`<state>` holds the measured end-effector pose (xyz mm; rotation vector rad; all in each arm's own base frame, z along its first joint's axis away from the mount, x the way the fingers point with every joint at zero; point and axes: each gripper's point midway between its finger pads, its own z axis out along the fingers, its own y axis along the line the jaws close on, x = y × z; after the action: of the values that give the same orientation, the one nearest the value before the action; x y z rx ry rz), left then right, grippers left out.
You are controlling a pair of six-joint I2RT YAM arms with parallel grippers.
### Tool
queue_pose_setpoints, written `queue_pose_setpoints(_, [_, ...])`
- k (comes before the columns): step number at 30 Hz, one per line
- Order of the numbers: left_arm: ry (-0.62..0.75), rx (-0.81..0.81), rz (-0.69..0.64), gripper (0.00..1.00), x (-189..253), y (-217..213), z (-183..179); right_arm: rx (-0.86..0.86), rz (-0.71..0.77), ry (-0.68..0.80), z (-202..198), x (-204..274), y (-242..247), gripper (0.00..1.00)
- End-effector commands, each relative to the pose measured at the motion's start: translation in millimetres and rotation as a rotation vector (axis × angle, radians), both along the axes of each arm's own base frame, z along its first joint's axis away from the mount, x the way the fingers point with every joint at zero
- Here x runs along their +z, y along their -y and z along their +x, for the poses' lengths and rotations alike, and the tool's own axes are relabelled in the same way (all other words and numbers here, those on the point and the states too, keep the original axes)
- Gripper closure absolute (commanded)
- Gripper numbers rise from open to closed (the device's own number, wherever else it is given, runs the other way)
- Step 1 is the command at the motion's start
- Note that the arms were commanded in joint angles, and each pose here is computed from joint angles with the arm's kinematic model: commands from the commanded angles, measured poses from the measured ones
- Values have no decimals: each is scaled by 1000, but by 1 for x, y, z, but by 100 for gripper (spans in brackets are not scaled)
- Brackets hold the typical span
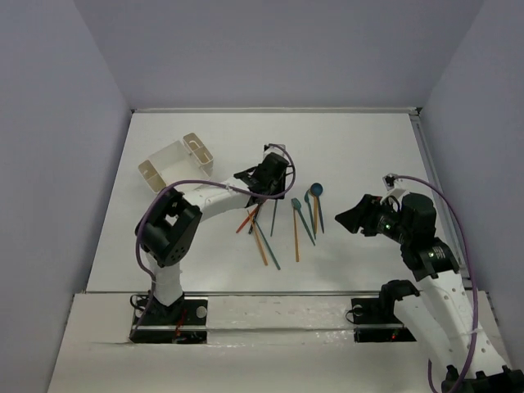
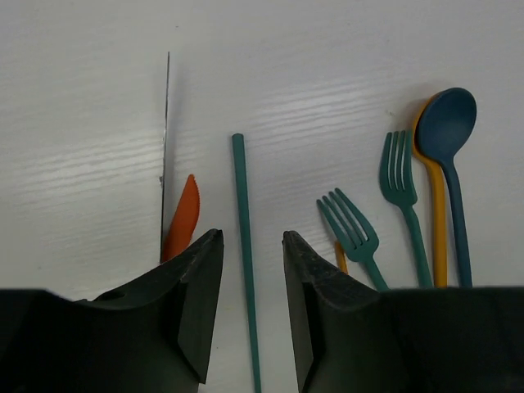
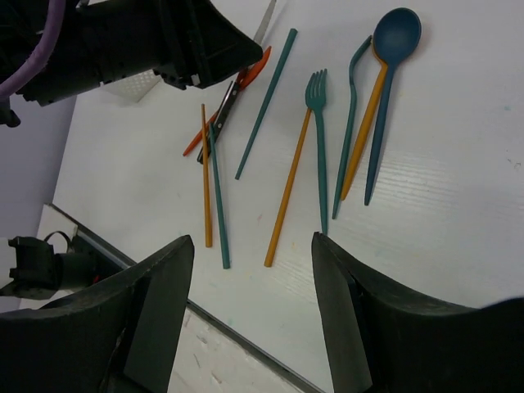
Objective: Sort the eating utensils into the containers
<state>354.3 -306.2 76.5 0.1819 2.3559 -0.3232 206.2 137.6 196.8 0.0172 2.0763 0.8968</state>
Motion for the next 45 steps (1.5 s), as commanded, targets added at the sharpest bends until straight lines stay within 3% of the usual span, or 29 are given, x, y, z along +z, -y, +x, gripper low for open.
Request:
queue_pose_setpoints(1, [28, -21, 2, 65, 11, 22, 14, -3, 6, 51, 5, 8, -1, 35])
queue_pose_setpoints(13, [12, 14, 150, 75, -22, 20, 37, -2, 8, 54, 4, 8, -1, 35])
queue_pose_setpoints(23, [9, 32, 213, 70, -40, 11, 34, 13, 10, 51, 3, 8, -4, 35])
queue_pose_setpoints(35, [-52, -8, 246, 87, -67, 18, 27, 14, 14, 57, 3, 9, -4, 35])
queue_pose_setpoints(37, [-48, -6, 252, 99, -67, 19, 29, 14, 14, 59, 2, 10, -4, 35])
queue_pose_setpoints(40, [-33, 5, 245, 100, -63, 18, 31, 15, 15, 62, 2, 11, -4, 35])
queue_pose_setpoints(45, [79, 15, 130, 100, -3, 30, 43, 18, 16, 59, 2, 10, -5, 35])
